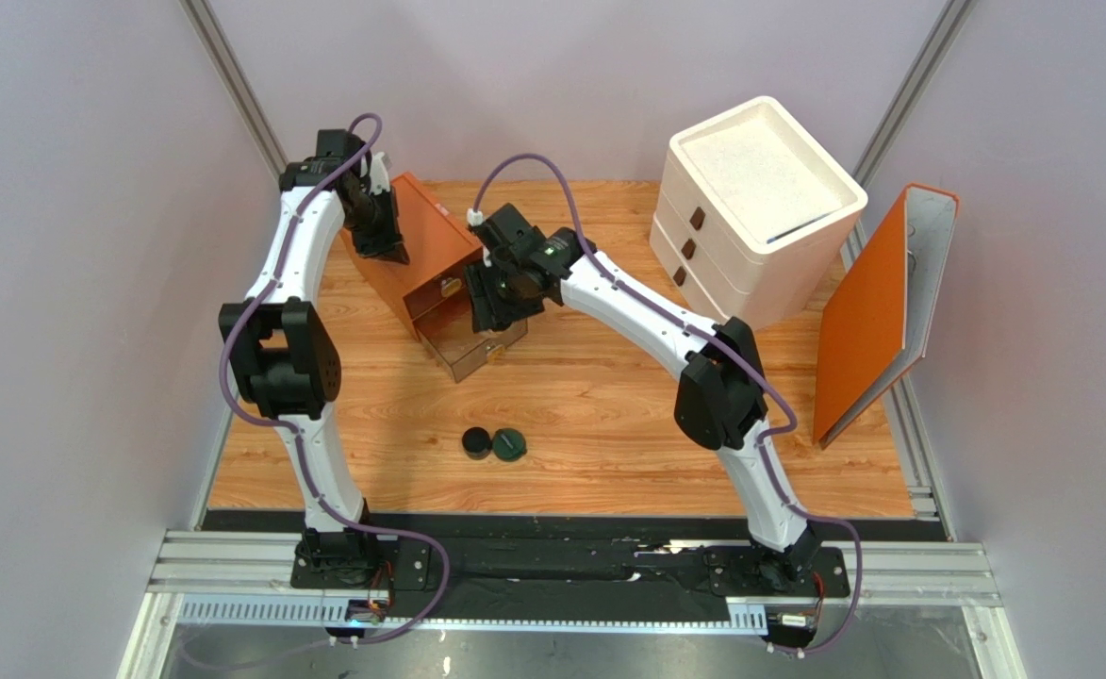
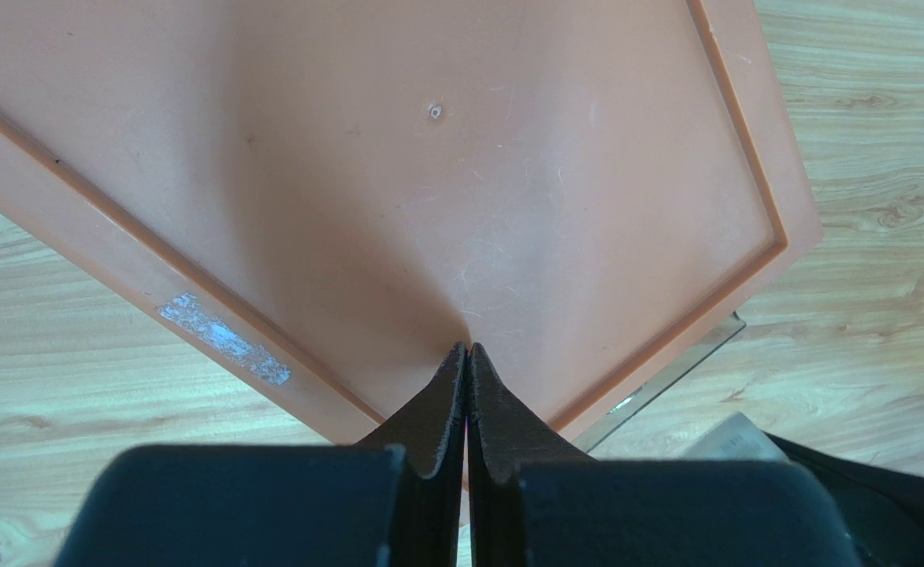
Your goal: Organize the makeup
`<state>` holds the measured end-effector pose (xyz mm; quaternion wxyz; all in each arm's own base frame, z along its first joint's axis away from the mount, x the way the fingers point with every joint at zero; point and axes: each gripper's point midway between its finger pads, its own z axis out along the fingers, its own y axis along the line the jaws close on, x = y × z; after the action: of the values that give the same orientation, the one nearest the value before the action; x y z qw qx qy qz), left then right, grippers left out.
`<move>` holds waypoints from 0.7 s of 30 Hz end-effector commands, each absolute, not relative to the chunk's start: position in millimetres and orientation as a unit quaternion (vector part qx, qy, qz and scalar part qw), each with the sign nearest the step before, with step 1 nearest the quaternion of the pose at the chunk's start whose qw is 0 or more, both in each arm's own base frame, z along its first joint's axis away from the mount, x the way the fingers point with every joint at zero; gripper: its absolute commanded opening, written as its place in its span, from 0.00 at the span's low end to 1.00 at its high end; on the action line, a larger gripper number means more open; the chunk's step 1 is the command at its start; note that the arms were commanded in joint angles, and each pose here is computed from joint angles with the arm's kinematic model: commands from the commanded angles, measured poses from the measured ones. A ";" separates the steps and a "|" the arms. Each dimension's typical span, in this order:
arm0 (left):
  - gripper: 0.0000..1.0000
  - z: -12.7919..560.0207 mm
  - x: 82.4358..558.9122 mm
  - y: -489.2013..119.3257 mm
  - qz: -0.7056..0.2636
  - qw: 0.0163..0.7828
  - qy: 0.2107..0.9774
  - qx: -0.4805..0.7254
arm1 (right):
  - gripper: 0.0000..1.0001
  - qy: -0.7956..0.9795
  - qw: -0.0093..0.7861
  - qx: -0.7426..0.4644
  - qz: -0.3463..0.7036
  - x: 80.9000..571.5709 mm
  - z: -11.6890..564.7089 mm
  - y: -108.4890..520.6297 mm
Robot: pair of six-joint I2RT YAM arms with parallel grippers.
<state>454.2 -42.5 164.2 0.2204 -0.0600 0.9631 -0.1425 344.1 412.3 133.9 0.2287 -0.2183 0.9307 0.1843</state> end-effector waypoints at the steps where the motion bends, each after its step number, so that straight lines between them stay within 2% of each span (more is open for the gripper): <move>1: 0.00 125.1 424.8 -31.3 -0.107 0.136 0.983 -0.062 | 0.00 0.893 0.316 -0.192 0.255 379.1 190.9 453.8; 8: 0.00 121.9 423.5 -30.6 -0.107 0.131 0.984 -0.062 | 0.02 0.904 0.279 -0.180 0.271 380.5 156.5 472.2; 14: 0.00 119.4 422.9 -32.5 -0.110 0.129 0.984 -0.063 | 0.13 0.912 0.264 -0.177 0.260 378.3 138.6 469.3; 17: 0.00 120.3 423.6 -33.5 -0.113 0.131 0.983 -0.062 | 0.22 0.911 0.269 -0.172 0.262 380.7 141.2 469.8; 18: 0.00 120.4 423.6 -33.4 -0.114 0.131 0.983 -0.063 | 0.36 0.910 0.271 -0.171 0.262 381.0 141.6 470.5; 19: 0.00 121.1 423.5 -34.3 -0.115 0.131 0.983 -0.062 | 0.43 0.910 0.273 -0.169 0.264 381.3 144.5 470.6; 20: 0.00 121.7 423.6 -33.7 -0.115 0.132 0.983 -0.063 | 0.53 0.908 0.277 -0.168 0.265 383.0 147.1 470.7; 21: 0.00 121.6 423.2 -34.0 -0.114 0.131 0.983 -0.061 | 0.58 0.907 0.280 -0.167 0.267 383.8 149.6 471.2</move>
<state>454.3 -43.4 164.1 0.2203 -0.0593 0.9628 -0.1451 372.3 458.4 108.2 0.2341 -0.1783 0.9280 0.2284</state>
